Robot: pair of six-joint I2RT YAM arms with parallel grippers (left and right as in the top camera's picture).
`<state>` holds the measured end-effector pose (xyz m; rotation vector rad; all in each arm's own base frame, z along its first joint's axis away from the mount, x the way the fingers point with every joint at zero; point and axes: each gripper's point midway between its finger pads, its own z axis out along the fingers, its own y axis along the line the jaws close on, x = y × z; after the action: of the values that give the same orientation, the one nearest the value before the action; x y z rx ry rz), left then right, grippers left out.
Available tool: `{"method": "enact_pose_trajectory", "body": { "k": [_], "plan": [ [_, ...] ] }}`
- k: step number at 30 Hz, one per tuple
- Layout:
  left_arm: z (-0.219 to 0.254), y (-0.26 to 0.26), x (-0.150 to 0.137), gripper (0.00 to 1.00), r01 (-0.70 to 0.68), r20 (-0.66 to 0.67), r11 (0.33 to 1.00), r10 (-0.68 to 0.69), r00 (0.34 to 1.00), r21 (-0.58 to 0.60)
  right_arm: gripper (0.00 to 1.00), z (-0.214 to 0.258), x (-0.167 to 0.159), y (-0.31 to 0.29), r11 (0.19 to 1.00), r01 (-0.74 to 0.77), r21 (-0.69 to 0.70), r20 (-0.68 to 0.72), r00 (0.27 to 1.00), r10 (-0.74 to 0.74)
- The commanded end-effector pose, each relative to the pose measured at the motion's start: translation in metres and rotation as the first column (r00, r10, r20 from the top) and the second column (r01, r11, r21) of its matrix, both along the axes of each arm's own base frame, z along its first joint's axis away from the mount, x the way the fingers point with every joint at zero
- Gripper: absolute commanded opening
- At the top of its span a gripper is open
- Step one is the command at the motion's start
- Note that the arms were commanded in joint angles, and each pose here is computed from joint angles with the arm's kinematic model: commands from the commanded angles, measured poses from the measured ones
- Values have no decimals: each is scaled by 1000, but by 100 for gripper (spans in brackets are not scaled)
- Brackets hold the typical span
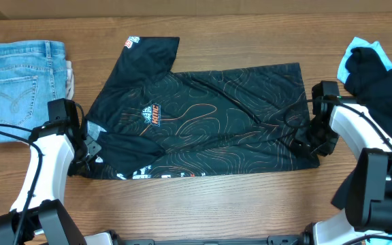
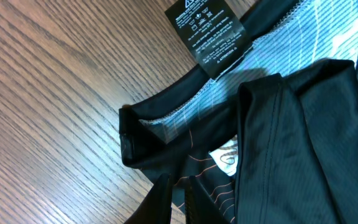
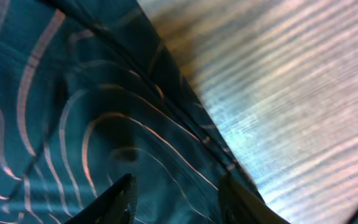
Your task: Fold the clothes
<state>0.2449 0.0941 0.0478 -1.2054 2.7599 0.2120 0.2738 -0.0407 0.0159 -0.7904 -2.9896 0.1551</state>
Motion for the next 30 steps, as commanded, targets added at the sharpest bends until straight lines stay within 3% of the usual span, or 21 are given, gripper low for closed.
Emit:
{"method": "enact_pose_trajectory", "body": {
  "k": [1, 19, 30],
  "plan": [
    [7, 1, 3, 12, 14, 25, 1000, -14, 1000, 4, 47, 3, -3, -7, 999, 13, -35, -13, 1000, -14],
    [7, 1, 3, 12, 21, 23, 1000, -21, 1000, 4, 52, 4, -19, -6, 999, 10, -32, -78, 997, -13],
    [7, 1, 3, 12, 21, 22, 1000, -21, 1000, 4, 51, -3, -30, -4, 1000, 14, -26, -108, 994, -16]
  ]
}}
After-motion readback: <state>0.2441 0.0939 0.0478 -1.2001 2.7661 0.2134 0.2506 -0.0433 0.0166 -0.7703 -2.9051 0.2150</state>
